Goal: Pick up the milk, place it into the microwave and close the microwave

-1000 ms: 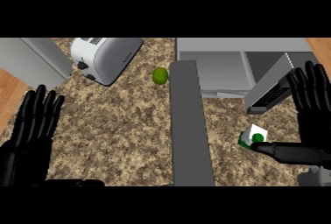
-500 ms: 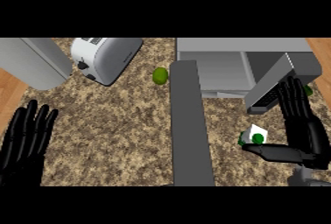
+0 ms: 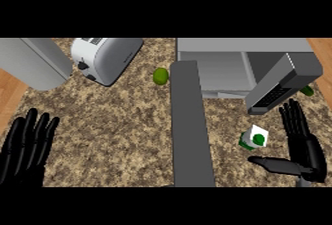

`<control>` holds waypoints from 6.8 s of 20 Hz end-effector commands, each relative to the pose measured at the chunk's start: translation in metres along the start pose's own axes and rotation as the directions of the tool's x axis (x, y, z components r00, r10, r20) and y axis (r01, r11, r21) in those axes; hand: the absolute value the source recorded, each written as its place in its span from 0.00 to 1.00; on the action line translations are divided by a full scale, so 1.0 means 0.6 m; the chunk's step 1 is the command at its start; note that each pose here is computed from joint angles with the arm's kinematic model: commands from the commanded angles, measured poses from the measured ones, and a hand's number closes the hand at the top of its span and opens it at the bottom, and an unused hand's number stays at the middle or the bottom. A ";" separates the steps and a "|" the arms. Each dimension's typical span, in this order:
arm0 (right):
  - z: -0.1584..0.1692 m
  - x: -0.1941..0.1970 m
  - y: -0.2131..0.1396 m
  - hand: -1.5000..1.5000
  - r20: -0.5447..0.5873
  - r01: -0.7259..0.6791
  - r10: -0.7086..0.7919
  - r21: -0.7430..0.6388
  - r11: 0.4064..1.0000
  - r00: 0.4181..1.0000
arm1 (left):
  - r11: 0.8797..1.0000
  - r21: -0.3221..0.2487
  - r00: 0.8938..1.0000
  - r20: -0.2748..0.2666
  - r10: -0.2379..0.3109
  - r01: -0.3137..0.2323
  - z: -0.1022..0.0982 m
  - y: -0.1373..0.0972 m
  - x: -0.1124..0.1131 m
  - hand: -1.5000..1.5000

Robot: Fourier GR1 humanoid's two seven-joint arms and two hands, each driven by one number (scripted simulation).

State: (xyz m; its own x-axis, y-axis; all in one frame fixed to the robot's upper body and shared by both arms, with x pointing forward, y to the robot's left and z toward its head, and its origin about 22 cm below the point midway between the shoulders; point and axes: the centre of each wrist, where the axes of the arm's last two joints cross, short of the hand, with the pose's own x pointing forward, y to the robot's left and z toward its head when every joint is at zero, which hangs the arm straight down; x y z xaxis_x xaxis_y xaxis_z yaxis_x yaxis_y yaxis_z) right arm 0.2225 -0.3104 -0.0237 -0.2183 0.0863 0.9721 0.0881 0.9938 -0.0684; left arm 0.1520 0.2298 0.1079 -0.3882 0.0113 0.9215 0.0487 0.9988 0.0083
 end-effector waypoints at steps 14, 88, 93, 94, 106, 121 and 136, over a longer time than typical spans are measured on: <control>0.054 -0.176 -0.023 0.00 -0.054 0.082 -0.085 -0.042 0.996 0.995 | 1.000 0.002 1.000 -0.002 -0.015 0.015 0.019 -0.013 0.024 0.00; -0.312 -0.024 0.140 1.00 -0.010 -0.444 0.450 -0.179 0.878 0.893 | 0.999 -0.027 0.999 -0.032 0.031 -0.032 0.028 0.071 -0.025 0.00; -0.327 -0.009 0.127 1.00 0.023 -0.544 0.583 -0.331 0.771 0.812 | 1.000 -0.017 0.998 -0.060 -0.010 0.009 0.032 0.071 -0.034 0.00; -0.341 0.006 0.131 1.00 0.054 -0.550 0.603 -0.349 0.759 0.796 | 1.000 -0.018 0.999 -0.045 -0.020 0.020 0.018 0.076 -0.030 0.00; -0.337 -0.002 0.206 0.00 0.055 -0.658 0.662 -0.073 0.749 0.748 | 0.997 -0.060 0.997 -0.053 -0.052 0.049 0.013 0.058 -0.022 0.00; -0.349 0.009 0.168 0.00 0.026 -0.592 0.611 -0.217 0.776 0.791 | 0.996 -0.059 0.996 -0.062 -0.067 0.064 0.025 0.034 -0.026 0.00; -0.349 0.011 0.101 0.00 0.063 -0.535 0.564 -0.245 0.809 0.824 | 0.995 -0.053 0.994 -0.068 -0.083 0.079 0.024 0.012 -0.024 0.00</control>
State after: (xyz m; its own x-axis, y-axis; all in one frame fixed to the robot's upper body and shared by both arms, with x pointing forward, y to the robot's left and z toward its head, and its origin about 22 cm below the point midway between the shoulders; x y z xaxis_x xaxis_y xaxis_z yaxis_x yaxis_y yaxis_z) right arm 0.4301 -0.2651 0.0259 -0.1744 0.6687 0.7228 0.4549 0.7057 -0.5432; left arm 0.1382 0.2456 0.0881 -0.3302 -0.0687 0.9414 0.0774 0.9920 0.0995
